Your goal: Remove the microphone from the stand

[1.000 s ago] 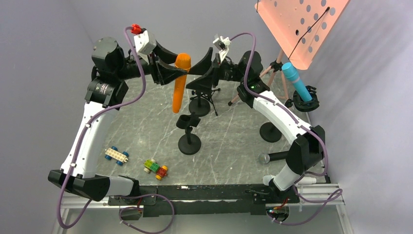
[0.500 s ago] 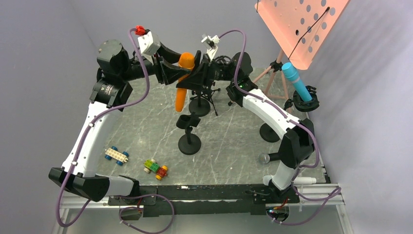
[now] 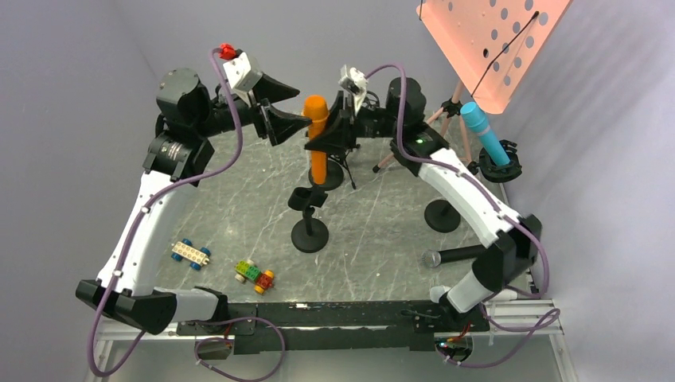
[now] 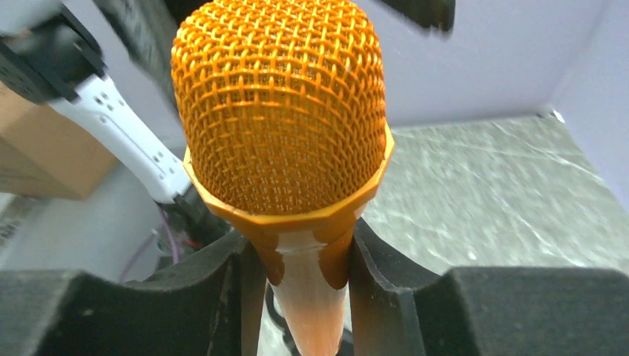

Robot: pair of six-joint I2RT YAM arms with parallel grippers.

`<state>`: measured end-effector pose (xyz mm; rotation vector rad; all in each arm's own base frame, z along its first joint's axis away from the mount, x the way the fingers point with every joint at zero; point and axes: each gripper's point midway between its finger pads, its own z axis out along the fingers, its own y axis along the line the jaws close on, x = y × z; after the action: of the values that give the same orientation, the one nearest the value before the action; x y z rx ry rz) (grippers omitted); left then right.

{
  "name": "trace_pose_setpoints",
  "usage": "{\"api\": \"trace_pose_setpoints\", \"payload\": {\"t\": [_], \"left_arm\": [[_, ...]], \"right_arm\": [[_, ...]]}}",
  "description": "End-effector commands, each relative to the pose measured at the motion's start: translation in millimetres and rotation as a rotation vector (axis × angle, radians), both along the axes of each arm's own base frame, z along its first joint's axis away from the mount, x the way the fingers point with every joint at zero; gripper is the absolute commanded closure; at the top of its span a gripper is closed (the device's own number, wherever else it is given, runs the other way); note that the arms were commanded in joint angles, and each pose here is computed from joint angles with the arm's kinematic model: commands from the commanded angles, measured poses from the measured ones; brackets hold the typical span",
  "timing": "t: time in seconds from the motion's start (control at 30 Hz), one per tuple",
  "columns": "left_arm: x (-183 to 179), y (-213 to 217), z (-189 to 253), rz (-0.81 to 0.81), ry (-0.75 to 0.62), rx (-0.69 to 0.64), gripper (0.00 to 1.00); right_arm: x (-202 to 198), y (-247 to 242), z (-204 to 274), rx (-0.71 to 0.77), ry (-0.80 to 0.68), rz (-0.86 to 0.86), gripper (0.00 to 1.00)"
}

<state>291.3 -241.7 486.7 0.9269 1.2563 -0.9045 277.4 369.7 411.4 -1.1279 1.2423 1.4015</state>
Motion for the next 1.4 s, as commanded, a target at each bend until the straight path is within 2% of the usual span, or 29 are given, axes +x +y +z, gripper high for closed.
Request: {"api": "trace_pose_setpoints", "payload": {"t": [0.0,0.1,0.23,0.37,0.5,0.67,0.83,1.13,1.23,1.37], "left_arm": [[-25.2,15.7,29.1,0.041,-0.146,0.003,0.22],[-28.8,20.9,31.7,0.050,-0.169,0.009,0.22],[-22.9,28.1,32.8,0.074,-0.182,0.015,0.23],[-14.7,32.4,35.0,0.092,-0.194,0.025,0.23],[-7.4,33.9,35.3,0.094,-0.192,0.028,0.23],[-2.9,32.8,30.0,0.082,-0.174,0.028,0.23],[-3.3,29.8,26.0,0.057,-0.163,0.029,0.23],[-3.4,29.1,26.1,0.050,-0.167,0.032,0.24],[-2.7,30.9,23.7,0.062,-0.168,0.043,0.23],[-1.9,35.4,2.8,0.086,-0.125,0.092,0.19]], "right_arm": [[-19.5,-46.5,-15.5,-0.193,-0.291,-0.113,1.00],[-33.8,-78.5,-43.1,-0.337,-0.395,-0.153,1.00],[-50.8,-131.2,-102.9,-0.590,-0.493,-0.171,1.00],[-72.1,-187.1,-164.7,-0.851,-0.472,-0.149,1.00],[-82.3,-255.7,-221.2,-1.116,-0.381,-0.128,1.00],[-65.7,-329.3,-267.9,-1.351,-0.392,-0.186,1.00],[-43.5,-360.2,-292.2,-1.453,-0.389,-0.214,1.00],[-24.1,-396.4,-349.5,-1.564,-0.356,-0.165,0.99],[-21.5,-409.2,-364.3,-1.589,-0.313,-0.173,0.93],[-33.2,-417.7,-376.5,-1.601,-0.237,-0.141,0.76]]}}
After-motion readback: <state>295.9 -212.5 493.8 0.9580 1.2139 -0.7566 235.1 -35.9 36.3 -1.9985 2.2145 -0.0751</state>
